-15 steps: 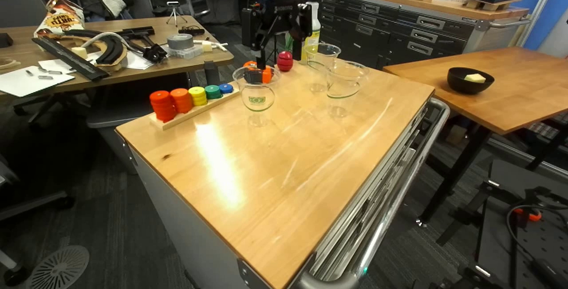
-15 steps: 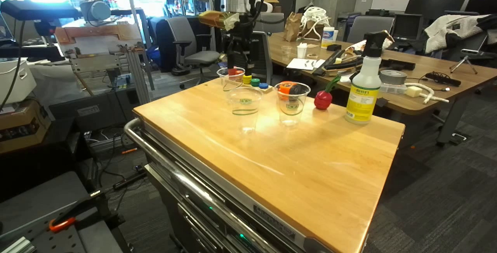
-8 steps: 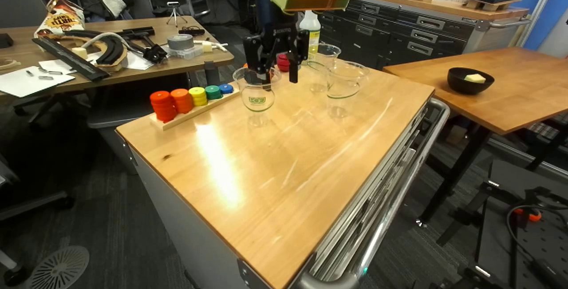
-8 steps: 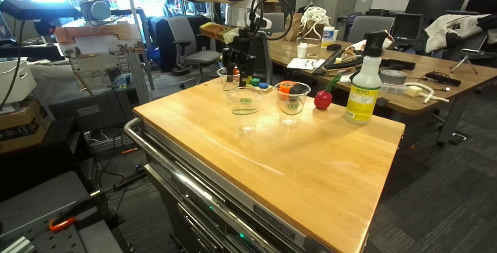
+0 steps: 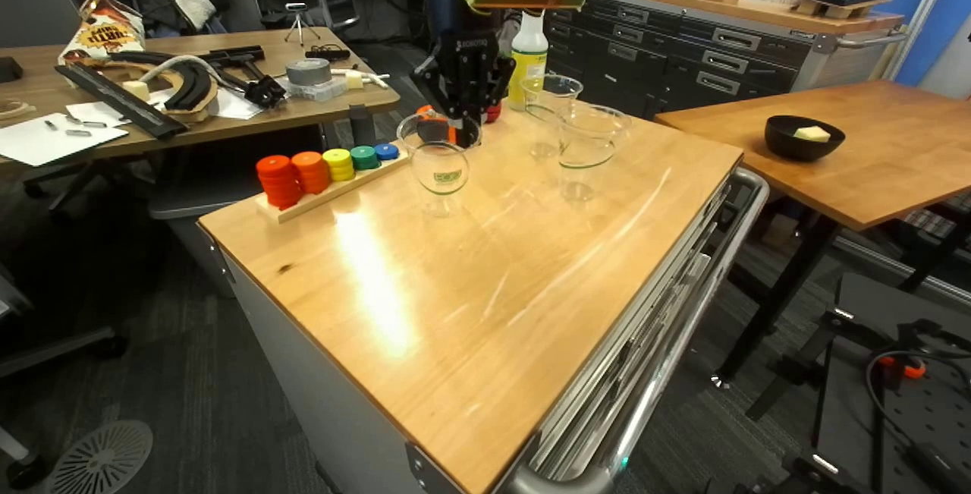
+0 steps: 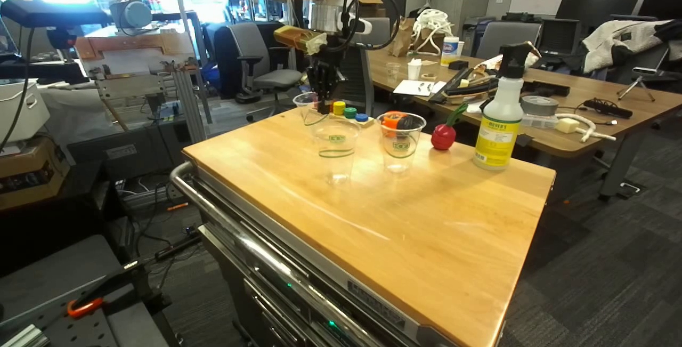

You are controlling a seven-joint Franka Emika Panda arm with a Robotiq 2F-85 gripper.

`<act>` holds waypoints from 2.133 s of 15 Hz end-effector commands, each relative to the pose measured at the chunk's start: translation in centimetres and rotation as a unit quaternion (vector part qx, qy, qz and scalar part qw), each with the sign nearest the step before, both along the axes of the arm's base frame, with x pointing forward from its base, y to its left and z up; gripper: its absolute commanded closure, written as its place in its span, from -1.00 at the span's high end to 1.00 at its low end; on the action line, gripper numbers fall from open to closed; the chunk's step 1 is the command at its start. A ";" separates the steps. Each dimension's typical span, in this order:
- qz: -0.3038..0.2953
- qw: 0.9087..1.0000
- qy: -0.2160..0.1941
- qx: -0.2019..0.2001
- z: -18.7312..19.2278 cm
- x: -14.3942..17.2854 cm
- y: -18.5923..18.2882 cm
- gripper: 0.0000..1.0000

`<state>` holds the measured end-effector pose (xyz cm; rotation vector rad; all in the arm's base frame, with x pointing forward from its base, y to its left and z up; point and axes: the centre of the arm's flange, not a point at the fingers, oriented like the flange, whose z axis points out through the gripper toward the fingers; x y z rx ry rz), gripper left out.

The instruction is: Stack the three clear cups together

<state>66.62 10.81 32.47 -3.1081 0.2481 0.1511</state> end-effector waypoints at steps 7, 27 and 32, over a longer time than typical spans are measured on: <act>-0.057 0.998 0.008 0.011 3.1 0.6 -2.2 -0.97; -0.324 0.943 -0.033 0.065 17.2 -2.4 -24.9 -0.97; -0.321 0.945 0.008 0.059 14.1 -2.7 -24.8 -0.97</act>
